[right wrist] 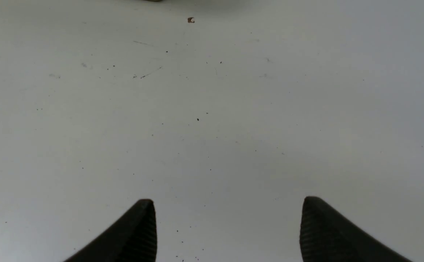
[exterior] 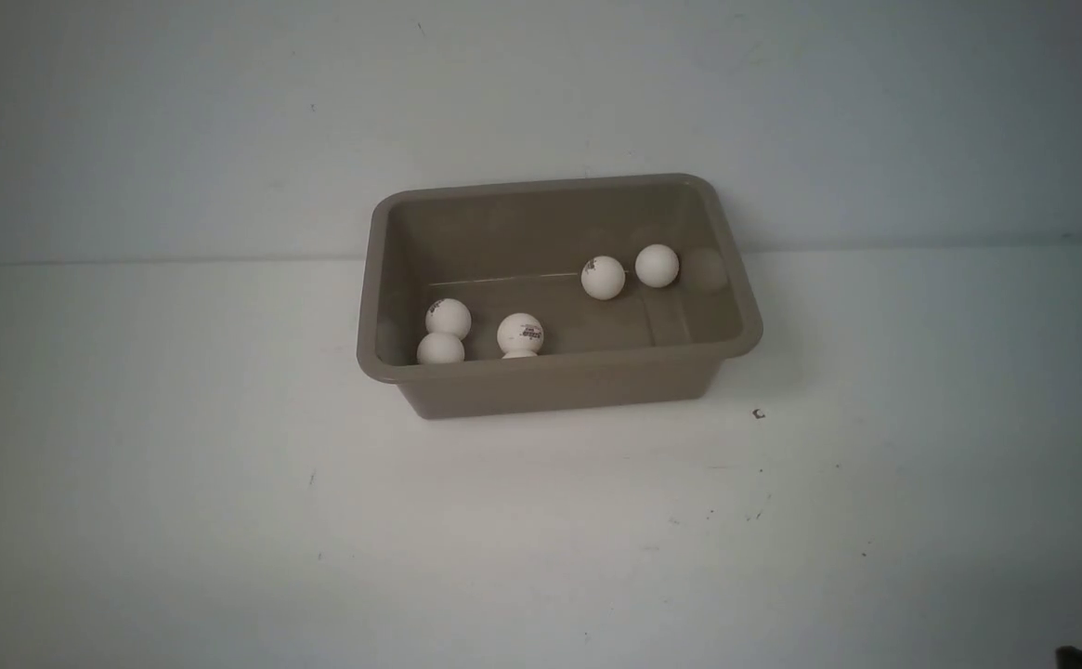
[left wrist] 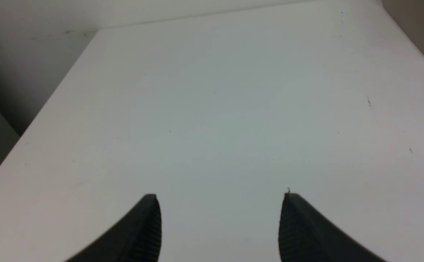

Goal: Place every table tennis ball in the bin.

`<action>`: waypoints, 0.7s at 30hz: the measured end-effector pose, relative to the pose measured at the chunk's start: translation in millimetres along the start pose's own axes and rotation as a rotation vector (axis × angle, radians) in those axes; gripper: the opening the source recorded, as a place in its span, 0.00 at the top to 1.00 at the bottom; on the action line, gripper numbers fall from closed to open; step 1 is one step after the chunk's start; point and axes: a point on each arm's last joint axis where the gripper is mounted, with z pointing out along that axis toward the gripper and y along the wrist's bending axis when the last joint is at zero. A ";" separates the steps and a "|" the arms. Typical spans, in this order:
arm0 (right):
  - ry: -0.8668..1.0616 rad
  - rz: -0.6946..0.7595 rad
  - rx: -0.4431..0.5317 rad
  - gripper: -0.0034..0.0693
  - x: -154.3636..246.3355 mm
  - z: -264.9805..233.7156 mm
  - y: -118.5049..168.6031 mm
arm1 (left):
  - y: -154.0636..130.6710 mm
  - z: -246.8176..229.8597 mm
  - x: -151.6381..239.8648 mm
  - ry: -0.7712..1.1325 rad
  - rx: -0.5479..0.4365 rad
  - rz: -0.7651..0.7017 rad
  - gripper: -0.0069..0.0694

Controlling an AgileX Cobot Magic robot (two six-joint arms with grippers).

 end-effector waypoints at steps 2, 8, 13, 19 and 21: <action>-0.034 -0.028 0.035 0.29 -1.3 0.9 -2.9 | 0.0 0.0 0.0 0.000 0.000 0.000 0.39; -0.118 -0.108 0.106 0.29 -2.0 4.2 -7.6 | 0.0 0.0 0.0 0.000 0.000 0.002 0.39; -0.206 -0.046 0.154 0.29 -6.5 2.0 -10.9 | 0.0 0.0 0.0 0.000 0.000 0.002 0.39; -0.231 0.175 0.219 0.29 -2.2 -7.4 -15.4 | 0.0 0.0 0.0 0.000 0.000 0.002 0.39; -0.251 0.275 0.276 0.29 0.0 -12.1 -19.9 | 0.0 0.0 0.0 0.000 0.000 0.002 0.39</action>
